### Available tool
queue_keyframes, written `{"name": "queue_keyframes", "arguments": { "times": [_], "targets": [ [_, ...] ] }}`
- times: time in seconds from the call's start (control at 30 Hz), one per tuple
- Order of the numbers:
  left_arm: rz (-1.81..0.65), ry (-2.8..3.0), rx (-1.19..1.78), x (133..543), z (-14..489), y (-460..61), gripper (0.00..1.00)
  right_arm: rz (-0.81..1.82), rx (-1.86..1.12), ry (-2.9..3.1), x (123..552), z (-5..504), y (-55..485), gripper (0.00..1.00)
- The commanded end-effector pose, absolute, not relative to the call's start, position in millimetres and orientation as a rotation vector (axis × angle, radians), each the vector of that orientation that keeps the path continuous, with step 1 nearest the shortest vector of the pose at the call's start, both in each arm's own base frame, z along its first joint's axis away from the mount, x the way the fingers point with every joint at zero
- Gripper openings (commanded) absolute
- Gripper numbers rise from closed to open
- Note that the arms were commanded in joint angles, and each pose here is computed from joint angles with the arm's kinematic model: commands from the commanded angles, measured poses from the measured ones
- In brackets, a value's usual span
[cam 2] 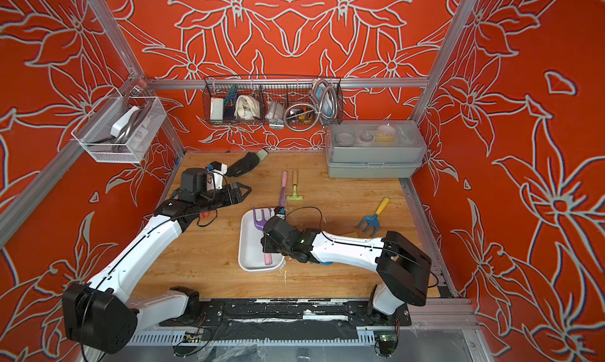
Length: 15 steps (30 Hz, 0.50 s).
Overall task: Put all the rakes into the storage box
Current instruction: Place the rake in the storage box.
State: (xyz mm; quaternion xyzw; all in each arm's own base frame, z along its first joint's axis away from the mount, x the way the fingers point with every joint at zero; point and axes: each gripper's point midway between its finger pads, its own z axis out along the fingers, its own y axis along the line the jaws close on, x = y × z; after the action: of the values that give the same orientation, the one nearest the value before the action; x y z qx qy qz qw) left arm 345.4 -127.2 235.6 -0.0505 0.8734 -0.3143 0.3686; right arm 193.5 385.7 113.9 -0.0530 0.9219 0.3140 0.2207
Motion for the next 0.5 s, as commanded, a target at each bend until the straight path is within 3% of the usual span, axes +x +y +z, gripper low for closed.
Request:
{"name": "queue_keyframes", "arguments": {
  "times": [0.0, 0.27, 0.47],
  "targets": [
    [-0.807, 2.229, -0.129, 347.5, 241.8, -126.0, 0.80, 0.909, -0.090, 2.497, 200.6, 126.5, 399.7, 0.00],
    [-0.803, 2.226, -0.128, 347.0, 243.0, -125.4, 0.80, 0.882, -0.066, 2.484, 207.1, 120.9, 402.4, 0.04],
    [-0.804, 2.224, -0.127, 347.1, 243.5, -125.3, 0.80, 0.879, -0.058, 2.484, 209.4, 118.1, 404.2, 0.13]
  ]
}}
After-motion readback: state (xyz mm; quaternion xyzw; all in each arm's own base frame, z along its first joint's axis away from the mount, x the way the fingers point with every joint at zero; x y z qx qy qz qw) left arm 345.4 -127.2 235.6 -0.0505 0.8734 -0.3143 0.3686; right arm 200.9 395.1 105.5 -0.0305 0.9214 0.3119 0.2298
